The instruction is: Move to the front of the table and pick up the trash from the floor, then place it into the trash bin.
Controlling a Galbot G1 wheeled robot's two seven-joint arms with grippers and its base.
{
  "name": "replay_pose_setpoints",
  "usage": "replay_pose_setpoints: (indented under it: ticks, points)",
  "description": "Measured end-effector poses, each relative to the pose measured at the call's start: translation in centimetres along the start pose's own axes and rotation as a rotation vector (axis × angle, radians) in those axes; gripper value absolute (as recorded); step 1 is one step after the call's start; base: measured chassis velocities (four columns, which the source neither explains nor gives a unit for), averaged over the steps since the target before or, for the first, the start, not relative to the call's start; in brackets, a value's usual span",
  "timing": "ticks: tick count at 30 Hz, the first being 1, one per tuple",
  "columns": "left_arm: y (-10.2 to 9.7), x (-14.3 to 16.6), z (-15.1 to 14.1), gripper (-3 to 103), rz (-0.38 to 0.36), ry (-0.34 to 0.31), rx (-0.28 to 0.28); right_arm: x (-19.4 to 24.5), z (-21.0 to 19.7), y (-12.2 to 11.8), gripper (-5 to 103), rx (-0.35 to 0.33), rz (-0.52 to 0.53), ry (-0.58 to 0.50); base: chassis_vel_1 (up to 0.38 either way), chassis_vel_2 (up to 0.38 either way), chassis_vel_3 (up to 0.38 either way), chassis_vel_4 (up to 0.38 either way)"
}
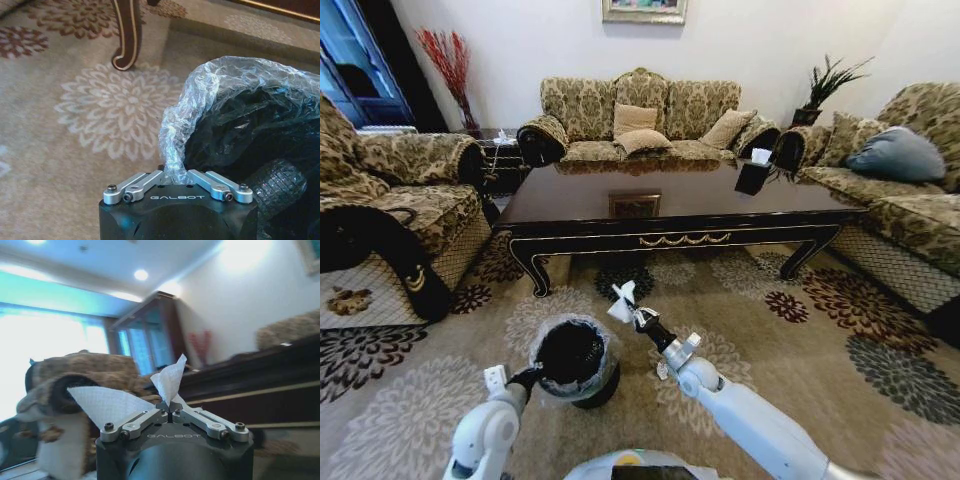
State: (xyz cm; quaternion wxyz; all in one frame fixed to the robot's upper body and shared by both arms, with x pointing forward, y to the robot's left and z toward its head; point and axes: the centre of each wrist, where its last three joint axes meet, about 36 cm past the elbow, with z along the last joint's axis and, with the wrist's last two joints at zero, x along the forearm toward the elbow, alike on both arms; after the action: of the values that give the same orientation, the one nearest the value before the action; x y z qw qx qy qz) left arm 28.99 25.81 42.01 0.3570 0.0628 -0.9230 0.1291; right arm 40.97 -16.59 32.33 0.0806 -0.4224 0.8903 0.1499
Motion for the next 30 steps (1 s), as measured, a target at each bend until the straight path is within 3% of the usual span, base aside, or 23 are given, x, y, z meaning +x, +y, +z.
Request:
replay_pose_setpoints:
  ticks: [12, 21, 23, 25, 28, 30]
  points:
    - [-1.5, -1.2, 0.7, 2, 0.037, 0.025, 0.008, -2.0, 1.5, 1.6, 0, 0.078, -0.204, 0.016, 0.000, 0.000, 0.000, 0.000]
    - [-2.1, -1.1, 0.4, 2, 0.064, 0.016, 0.023, -0.9, 3.8, 1.9, -3, 0.121, -0.224, 0.065, 0.000, 0.000, 0.000, 0.000]
    - [-2.1, -1.0, 0.4, 2, 0.065, 0.015, 0.023, -0.5, 4.0, 1.9, 1, 0.126, -0.216, 0.073, 0.000, 0.000, 0.000, 0.000]
    - [-2.0, -0.9, 0.4, 2, 0.062, 0.015, 0.023, 0.1, 4.1, 1.7, 12, 0.131, -0.206, 0.080, 0.000, 0.000, 0.000, 0.000]
    - [-1.8, -0.9, 0.4, 2, 0.057, 0.014, 0.023, 0.6, 4.2, 1.5, 17, 0.136, -0.195, 0.084, 0.000, 0.000, 0.000, 0.000]
    - [-1.7, -0.9, 0.3, 2, 0.054, 0.012, 0.022, 1.0, 4.1, 1.5, 28, 0.139, -0.190, 0.084, 0.000, 0.000, 0.000, 0.000]
